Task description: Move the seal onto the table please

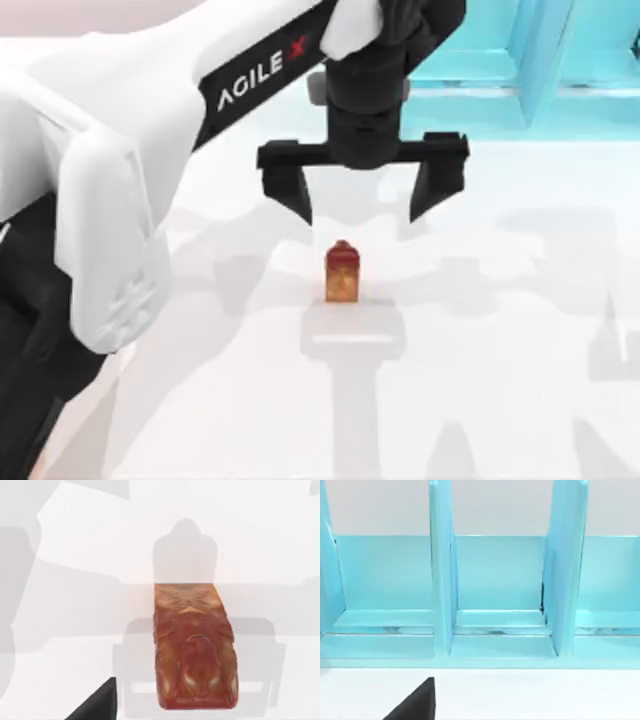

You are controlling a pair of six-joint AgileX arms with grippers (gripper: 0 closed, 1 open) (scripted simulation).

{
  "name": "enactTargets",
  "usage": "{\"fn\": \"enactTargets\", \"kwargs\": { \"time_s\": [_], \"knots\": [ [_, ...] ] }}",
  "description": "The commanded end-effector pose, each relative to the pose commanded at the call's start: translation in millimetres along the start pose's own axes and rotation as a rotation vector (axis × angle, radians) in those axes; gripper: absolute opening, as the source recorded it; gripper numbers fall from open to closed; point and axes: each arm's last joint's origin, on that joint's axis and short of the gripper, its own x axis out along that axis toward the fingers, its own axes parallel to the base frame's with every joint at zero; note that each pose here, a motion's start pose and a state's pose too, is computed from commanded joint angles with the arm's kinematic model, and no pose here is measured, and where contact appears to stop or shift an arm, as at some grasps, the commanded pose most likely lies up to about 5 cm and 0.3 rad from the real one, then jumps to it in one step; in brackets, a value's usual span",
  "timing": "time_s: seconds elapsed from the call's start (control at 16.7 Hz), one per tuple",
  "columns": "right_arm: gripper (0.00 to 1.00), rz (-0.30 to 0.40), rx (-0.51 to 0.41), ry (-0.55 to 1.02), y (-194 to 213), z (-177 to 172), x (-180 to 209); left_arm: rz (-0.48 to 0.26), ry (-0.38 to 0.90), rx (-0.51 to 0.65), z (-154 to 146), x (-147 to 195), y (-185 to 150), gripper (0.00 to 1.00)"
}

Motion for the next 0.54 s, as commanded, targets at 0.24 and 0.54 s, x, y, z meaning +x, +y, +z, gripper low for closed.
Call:
{"fn": "enactTargets", "kwargs": {
  "time_s": [0.24,0.54],
  "knots": [
    [1.0,0.0,0.0,0.0,0.0,0.0,0.0,0.005,-0.016,0.001,-6.0,-49.5,5.3,1.0],
    [1.0,0.0,0.0,0.0,0.0,0.0,0.0,0.026,0.0,0.004,-12.9,-68.1,12.0,1.0]
  ]
}}
